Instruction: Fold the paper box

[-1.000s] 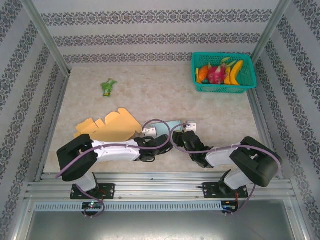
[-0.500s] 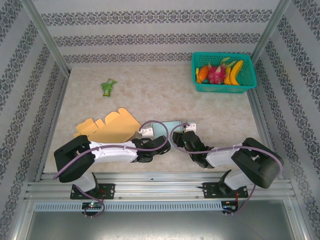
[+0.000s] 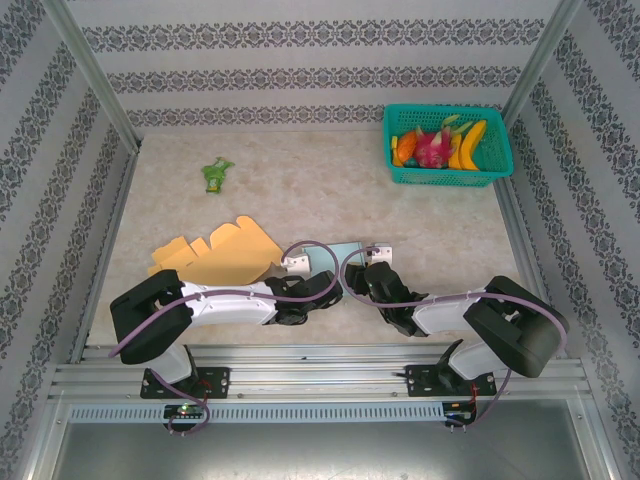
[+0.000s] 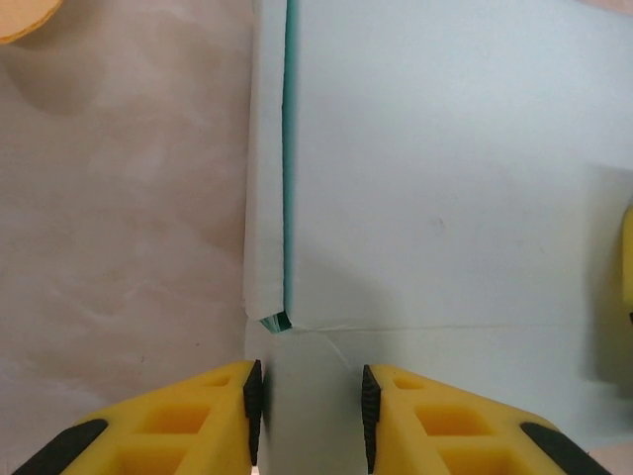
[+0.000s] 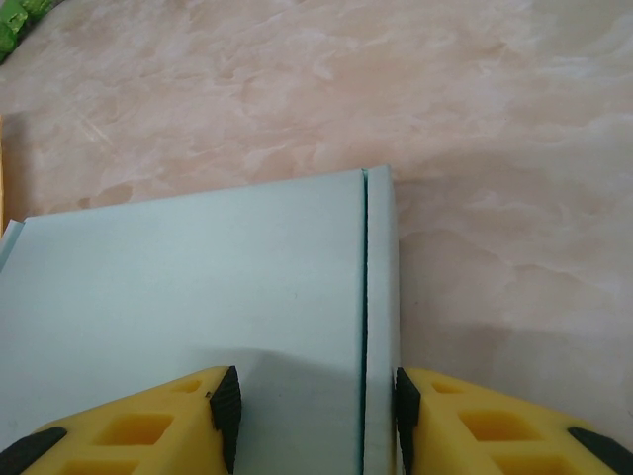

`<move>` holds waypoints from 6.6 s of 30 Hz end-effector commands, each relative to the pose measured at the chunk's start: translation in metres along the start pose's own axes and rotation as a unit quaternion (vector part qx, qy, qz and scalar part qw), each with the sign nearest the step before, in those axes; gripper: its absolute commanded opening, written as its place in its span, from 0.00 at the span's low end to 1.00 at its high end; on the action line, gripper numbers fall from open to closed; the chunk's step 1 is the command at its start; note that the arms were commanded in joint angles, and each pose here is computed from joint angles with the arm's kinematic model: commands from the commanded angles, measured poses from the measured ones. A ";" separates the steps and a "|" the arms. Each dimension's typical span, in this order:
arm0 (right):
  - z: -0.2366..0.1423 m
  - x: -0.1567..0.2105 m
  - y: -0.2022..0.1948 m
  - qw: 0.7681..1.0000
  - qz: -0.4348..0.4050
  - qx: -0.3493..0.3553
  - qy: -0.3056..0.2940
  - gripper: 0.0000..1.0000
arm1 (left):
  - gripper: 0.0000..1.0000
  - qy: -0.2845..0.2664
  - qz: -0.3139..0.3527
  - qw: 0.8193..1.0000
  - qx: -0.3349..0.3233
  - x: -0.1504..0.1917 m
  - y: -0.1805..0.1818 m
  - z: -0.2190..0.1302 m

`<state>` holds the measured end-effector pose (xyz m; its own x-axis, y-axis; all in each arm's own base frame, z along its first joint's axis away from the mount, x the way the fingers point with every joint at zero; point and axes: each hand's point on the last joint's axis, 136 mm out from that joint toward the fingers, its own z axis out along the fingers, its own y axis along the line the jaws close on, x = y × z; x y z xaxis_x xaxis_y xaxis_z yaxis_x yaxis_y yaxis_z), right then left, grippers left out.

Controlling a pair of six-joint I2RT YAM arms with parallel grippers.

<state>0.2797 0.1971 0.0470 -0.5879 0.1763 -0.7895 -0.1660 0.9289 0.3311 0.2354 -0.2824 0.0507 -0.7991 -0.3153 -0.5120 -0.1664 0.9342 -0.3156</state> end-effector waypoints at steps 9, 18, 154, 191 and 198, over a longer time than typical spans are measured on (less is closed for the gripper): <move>-0.003 0.037 -0.011 0.997 -0.026 0.016 0.071 0.46 | 0.32 -0.003 -0.003 1.000 0.022 -0.001 -0.013 0.000; -0.005 0.039 -0.015 0.997 -0.026 0.019 0.070 0.47 | 0.31 -0.012 -0.004 1.000 0.000 0.003 0.005 0.006; -0.038 0.028 0.007 0.992 0.008 -0.061 0.111 0.31 | 1.00 0.027 -0.099 0.991 -0.084 -0.041 0.005 0.020; -0.038 0.026 0.009 0.992 0.002 -0.066 0.108 0.35 | 1.00 0.041 -0.114 0.987 -0.107 -0.034 0.012 0.030; -0.038 0.028 0.008 0.992 0.003 -0.064 0.108 0.35 | 1.00 0.056 -0.119 0.986 -0.102 -0.029 0.010 0.032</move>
<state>0.2305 0.1978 0.0470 -0.7522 0.0978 -0.6517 -0.2465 0.8754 0.4159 0.2781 -0.2732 0.0489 -0.7760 -0.5066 -0.3757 -0.4371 0.8614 -0.2588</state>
